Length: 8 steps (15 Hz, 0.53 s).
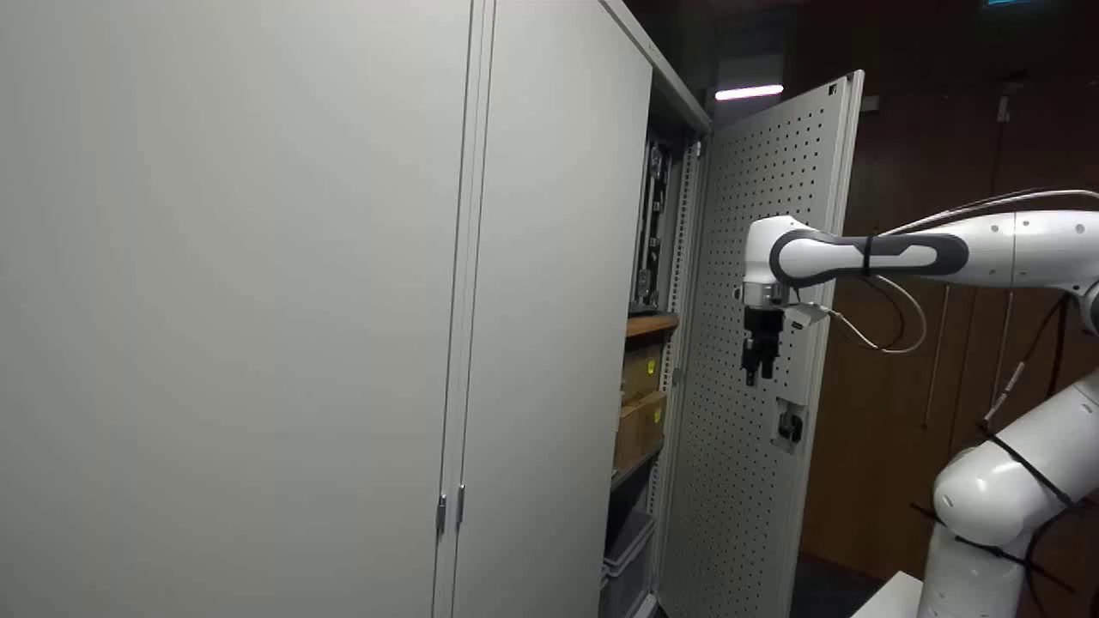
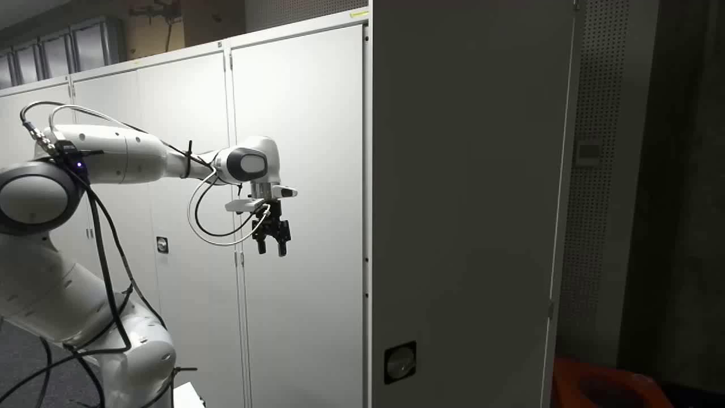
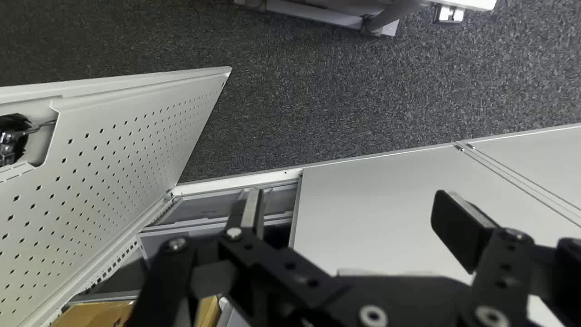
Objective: Close the cupboard door
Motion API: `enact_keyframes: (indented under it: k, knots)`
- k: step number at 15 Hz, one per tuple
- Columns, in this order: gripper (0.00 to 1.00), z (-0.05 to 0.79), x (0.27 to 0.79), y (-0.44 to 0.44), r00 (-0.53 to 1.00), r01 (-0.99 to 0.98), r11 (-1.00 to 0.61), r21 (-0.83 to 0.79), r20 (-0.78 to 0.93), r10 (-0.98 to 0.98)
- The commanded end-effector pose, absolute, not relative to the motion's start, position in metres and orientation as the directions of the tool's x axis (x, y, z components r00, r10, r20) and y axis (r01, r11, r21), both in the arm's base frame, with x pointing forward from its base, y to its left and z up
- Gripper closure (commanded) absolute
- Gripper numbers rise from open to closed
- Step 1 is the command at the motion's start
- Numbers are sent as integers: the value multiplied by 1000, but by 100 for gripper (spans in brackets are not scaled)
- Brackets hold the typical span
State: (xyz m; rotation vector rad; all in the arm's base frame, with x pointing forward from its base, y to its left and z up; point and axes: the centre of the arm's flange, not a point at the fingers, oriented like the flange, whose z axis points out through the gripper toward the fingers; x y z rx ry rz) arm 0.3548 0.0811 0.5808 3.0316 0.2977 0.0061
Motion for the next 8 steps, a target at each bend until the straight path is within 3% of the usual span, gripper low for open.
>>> enact_keyframes:
  k: [1, 8]
  knots:
    - [0, 581, 355, 81, 981, 194, -976, 95, -5, 194]
    - [0, 584, 354, 79, 982, 189, -977, 97, 4, 190]
